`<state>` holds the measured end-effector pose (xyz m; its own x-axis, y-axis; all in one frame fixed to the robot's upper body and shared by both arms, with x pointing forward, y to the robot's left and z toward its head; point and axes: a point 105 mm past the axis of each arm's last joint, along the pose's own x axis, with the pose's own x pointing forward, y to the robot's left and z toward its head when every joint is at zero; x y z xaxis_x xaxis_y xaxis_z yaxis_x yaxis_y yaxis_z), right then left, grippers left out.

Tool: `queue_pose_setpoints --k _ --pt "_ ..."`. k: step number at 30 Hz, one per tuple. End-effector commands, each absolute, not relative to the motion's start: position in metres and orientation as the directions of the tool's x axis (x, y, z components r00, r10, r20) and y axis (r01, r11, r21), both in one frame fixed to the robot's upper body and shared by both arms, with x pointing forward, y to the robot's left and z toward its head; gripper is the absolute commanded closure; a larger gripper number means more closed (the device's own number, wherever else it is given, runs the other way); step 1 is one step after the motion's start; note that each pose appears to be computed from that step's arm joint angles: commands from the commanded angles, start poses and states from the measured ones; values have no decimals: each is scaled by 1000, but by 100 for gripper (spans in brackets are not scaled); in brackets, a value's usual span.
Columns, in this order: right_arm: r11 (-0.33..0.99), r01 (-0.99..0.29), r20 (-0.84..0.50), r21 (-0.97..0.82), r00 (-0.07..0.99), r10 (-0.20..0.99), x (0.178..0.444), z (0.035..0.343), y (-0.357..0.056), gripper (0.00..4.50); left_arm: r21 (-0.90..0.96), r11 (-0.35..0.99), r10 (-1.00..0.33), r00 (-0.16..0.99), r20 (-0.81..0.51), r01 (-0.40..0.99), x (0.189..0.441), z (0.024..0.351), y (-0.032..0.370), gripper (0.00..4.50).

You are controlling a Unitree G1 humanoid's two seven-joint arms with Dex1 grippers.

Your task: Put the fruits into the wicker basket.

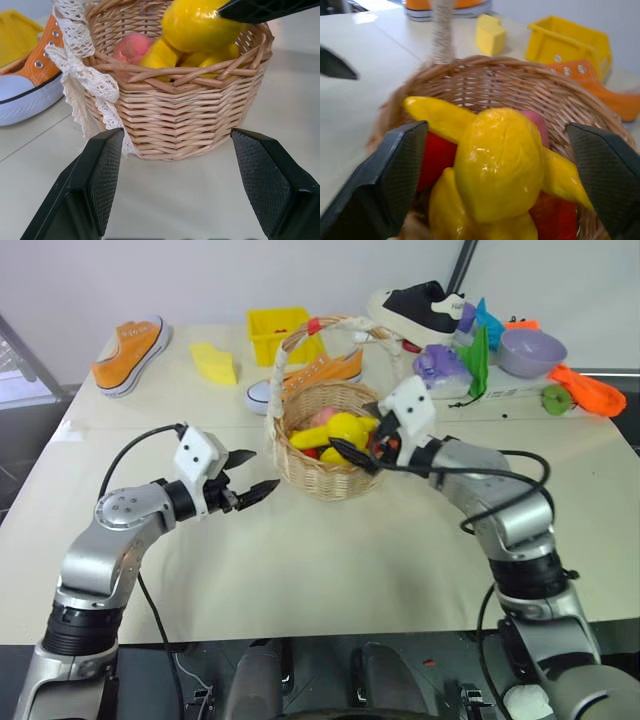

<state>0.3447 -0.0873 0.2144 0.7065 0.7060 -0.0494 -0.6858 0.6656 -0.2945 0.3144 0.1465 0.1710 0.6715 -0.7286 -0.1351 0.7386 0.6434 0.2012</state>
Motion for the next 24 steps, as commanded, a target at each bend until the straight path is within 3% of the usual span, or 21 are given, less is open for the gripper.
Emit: queue_pose_setpoints --k 1,5,9,16,19,24 --pt "609 -710 69 -354 630 774 316 247 -100 3 230 647 -728 678 -97 727 311 180 150 84" --pt "661 -680 77 -316 676 733 311 248 -128 3 230 649 -724 682 -106 725 308 175 155 84" --pt "799 -526 119 -290 809 576 337 249 -148 3 221 638 -745 664 -64 737 304 179 153 84" --pt "881 -423 196 -211 865 462 381 251 -133 3 228 596 -794 608 19 770 296 191 140 84" --pt "899 -409 217 -158 873 436 389 252 -134 86 228 598 -793 609 25 769 295 192 138 84" --pt "897 -423 234 -129 866 442 384 254 -139 350 226 602 -789 614 17 766 293 189 136 84"
